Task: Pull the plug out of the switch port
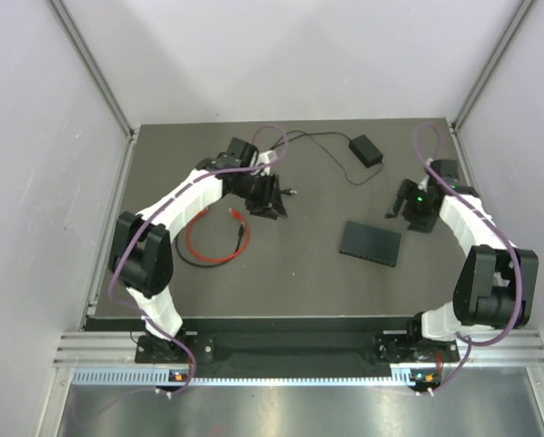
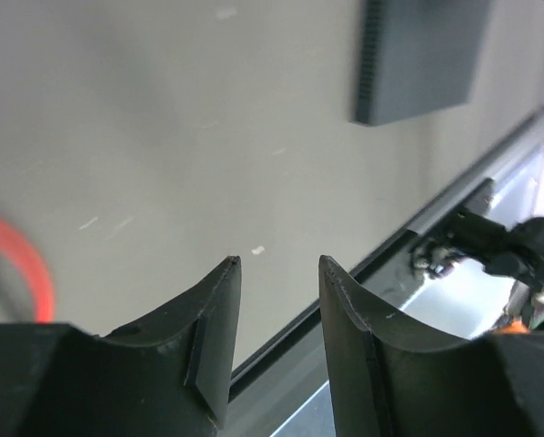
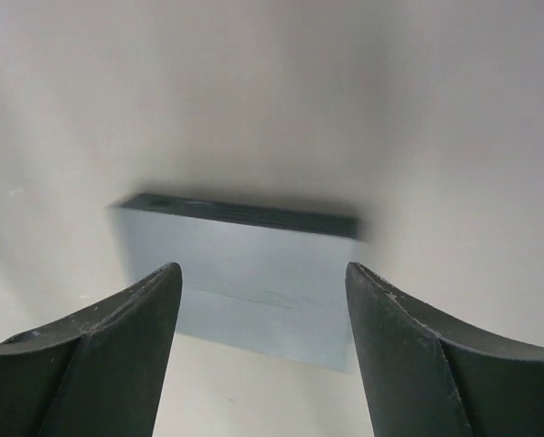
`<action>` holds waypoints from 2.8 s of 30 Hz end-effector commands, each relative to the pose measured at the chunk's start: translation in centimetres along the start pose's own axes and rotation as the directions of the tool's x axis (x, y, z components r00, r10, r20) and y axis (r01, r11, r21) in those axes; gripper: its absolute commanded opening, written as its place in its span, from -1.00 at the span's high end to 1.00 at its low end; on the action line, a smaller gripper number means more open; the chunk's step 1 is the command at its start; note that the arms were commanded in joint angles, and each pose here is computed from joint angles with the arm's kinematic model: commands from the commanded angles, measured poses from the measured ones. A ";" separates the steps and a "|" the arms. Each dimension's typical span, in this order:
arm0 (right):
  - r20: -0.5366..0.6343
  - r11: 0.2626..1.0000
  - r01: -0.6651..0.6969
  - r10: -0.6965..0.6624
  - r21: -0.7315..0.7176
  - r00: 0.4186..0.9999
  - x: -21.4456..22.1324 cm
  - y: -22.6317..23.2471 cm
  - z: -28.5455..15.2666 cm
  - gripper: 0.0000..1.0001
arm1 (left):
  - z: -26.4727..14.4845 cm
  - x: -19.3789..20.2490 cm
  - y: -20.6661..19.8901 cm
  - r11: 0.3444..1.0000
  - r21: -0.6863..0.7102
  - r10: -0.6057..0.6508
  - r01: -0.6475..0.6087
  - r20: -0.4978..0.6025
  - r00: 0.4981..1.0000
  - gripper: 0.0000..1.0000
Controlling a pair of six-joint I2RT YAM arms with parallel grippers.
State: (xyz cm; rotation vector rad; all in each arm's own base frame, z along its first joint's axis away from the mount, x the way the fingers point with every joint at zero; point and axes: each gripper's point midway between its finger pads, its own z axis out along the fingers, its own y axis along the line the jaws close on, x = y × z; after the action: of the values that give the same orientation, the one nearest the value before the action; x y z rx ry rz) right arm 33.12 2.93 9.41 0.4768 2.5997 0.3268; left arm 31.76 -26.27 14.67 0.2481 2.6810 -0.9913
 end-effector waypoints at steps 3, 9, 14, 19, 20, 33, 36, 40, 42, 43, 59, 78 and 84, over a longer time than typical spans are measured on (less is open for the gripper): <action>-0.049 0.991 -0.127 0.125 -0.034 0.991 2.3 -3.9 -0.1 -0.45 | 1.4 -1.3 -4.7 0.992 0.121 0.042 -0.039 -0.021 0.999 0.11; -0.128 0.986 -0.128 0.114 -0.107 0.985 4.8 -3.5 1.8 -0.45 | 1.9 -1.1 -4.0 0.996 0.087 0.031 -0.027 -0.044 0.999 0.11; -0.125 0.977 -0.152 0.134 -0.149 0.983 5.5 -2.7 2.6 -0.39 | 1.7 -0.8 -3.6 0.997 0.062 0.038 -0.035 -0.052 0.998 0.11; -0.127 0.986 -0.092 0.075 -0.137 0.989 5.7 -1.8 3.7 -0.11 | 1.5 -0.2 -2.9 0.998 0.036 0.045 -0.043 -0.057 0.997 0.11; -0.132 0.987 -0.083 0.065 -0.136 0.989 5.8 -1.5 3.9 -0.10 | 1.4 -0.2 -2.8 0.998 0.032 0.047 -0.045 -0.054 0.997 0.11; -0.153 0.990 0.115 -0.126 -0.079 0.980 3.0 2.8 7.5 0.08 | 0.5 1.2 -1.5 0.999 -0.033 0.041 -0.042 -0.053 0.998 0.11; -0.150 0.989 0.132 -0.142 -0.072 0.979 2.3 3.0 7.8 0.08 | 0.4 1.3 -1.5 0.999 -0.037 0.038 -0.040 -0.051 0.998 0.11; -0.151 0.986 0.145 -0.157 -0.085 0.976 1.9 3.7 8.1 0.08 | 0.6 1.2 -1.5 0.999 -0.035 0.023 -0.025 -0.050 0.998 0.11; -0.152 0.981 0.155 -0.171 -0.115 0.973 1.9 4.7 8.1 0.08 | 0.7 1.0 -1.7 0.999 -0.027 0.021 -0.022 -0.047 0.999 0.10; -0.149 0.980 0.160 -0.178 -0.121 0.973 1.8 5.0 8.1 0.09 | 0.7 1.0 -1.7 0.999 -0.026 0.017 -0.018 -0.045 0.999 0.10; -0.166 0.970 0.209 -0.229 -0.125 0.959 1.1 8.1 9.4 0.08 | 0.6 1.3 -1.8 1.000 -0.019 0.011 -0.012 -0.044 0.999 0.11; -0.062 0.974 0.228 -0.226 0.011 0.972 1.7 5.1 -0.8 -0.99 | -0.2 2.4 -0.1 0.996 -0.068 0.057 -0.060 -0.044 0.997 -0.54; -0.041 0.987 0.129 -0.133 -0.091 0.990 5.9 5.7 -2.5 -1.00 | -1.1 4.4 1.3 0.991 -0.121 0.046 -0.049 -0.027 0.999 -0.98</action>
State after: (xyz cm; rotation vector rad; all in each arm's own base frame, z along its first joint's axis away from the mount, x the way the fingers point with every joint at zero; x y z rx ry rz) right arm 30.37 8.33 10.79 0.2398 2.6488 0.3134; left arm 27.94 -25.25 12.30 0.2970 2.7934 -0.8482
